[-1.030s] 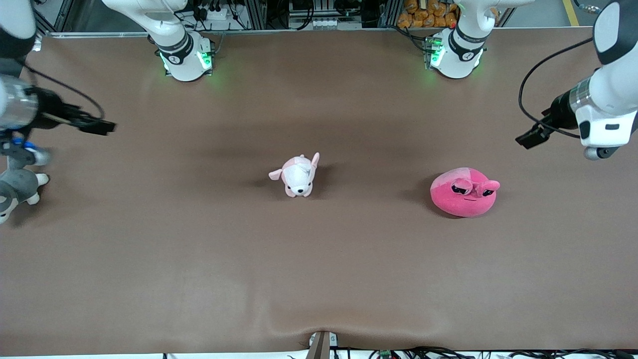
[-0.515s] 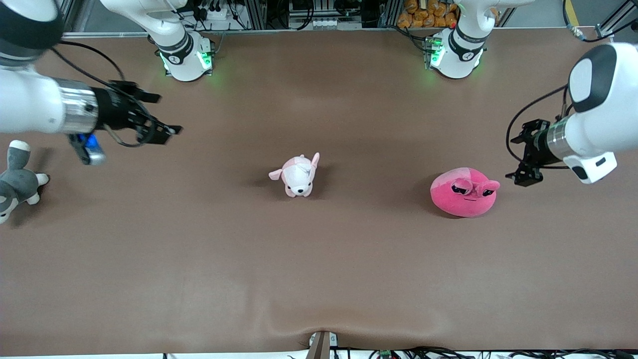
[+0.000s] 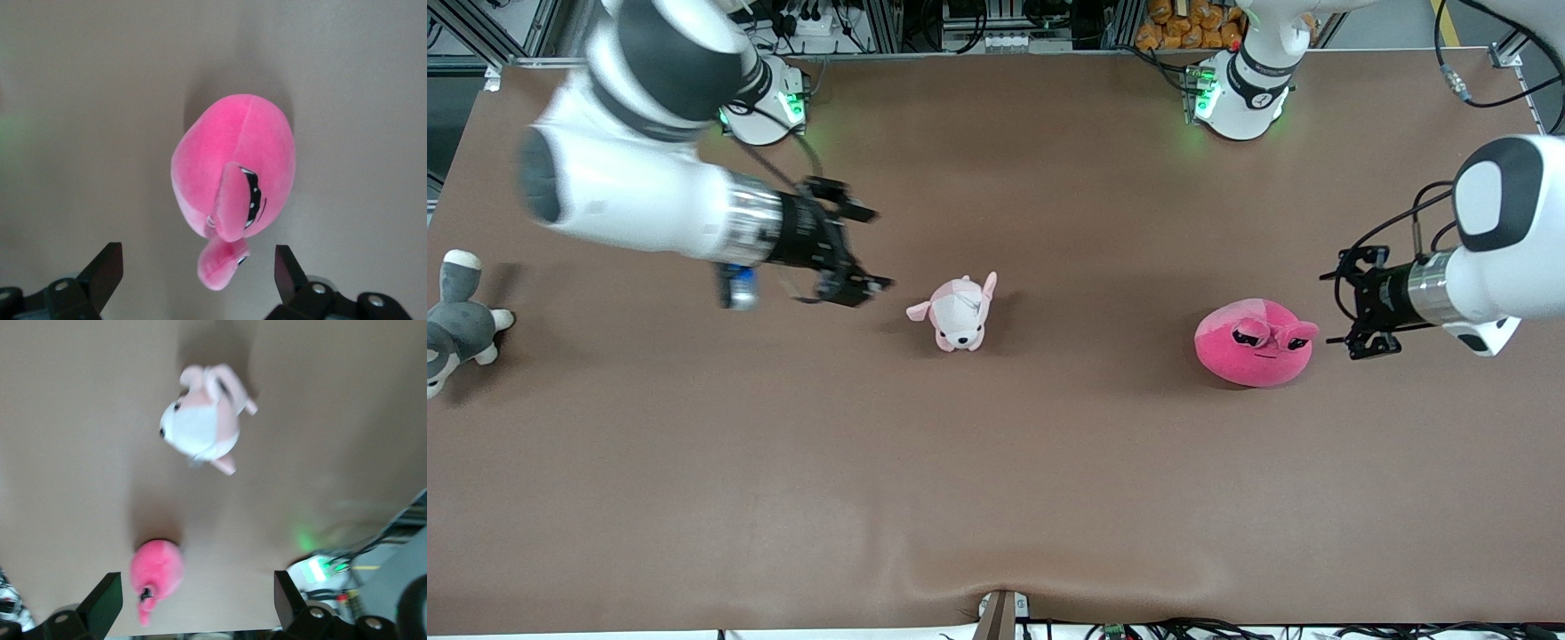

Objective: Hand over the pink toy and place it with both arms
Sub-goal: 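Reach the left gripper to the pink toy while the right gripper moves inward, then close the left gripper on the pink toy's nose and lift it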

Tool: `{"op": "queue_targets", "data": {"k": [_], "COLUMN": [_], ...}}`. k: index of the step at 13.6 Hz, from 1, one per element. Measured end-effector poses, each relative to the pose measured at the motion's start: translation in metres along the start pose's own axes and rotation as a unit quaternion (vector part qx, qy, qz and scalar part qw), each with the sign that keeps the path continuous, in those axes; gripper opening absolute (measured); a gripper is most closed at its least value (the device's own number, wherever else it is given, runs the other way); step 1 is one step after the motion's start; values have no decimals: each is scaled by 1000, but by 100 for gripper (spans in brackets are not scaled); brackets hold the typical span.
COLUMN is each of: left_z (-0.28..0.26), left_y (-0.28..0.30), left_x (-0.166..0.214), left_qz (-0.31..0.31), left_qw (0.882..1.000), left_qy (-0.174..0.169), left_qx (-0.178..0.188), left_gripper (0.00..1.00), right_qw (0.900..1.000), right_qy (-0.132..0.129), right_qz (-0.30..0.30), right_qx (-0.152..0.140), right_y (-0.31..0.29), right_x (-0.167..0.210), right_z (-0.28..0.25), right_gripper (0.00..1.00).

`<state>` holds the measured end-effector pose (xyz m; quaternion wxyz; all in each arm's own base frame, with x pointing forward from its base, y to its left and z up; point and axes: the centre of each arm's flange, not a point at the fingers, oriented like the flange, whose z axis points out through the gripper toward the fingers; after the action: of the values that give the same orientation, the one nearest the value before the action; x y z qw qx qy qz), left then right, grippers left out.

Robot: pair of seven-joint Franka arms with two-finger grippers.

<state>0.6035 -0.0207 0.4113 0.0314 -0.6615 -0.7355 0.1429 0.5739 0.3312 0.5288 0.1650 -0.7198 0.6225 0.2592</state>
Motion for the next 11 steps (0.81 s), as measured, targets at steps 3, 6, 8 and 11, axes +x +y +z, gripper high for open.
{"op": "queue_targets", "data": {"k": [3,6,8,11], "left_z": [25,49,63,71], "left_y": [9,16,20,22], "left_x": [3,7,7,7], "left_qz": [-13,-17,-19,-20], "left_qw": [1000,1000,999,1000], "left_qy": [-1,-1,-3,-6], "left_qx": [-11,-25,-26,-20], "left_gripper": [100,98,89,70], "right_qw": [997,991,986,985], "right_qy": [-10,-23,-33,-36], "right_qz": [58,97,107,112], "right_qx": [49,91,120,127], "right_y": [-8,-17,-23,-23], "right_x": [-38,-49,-52,-55], "right_z": [60,89,101,106], "right_gripper": [100,100,100,100]}}
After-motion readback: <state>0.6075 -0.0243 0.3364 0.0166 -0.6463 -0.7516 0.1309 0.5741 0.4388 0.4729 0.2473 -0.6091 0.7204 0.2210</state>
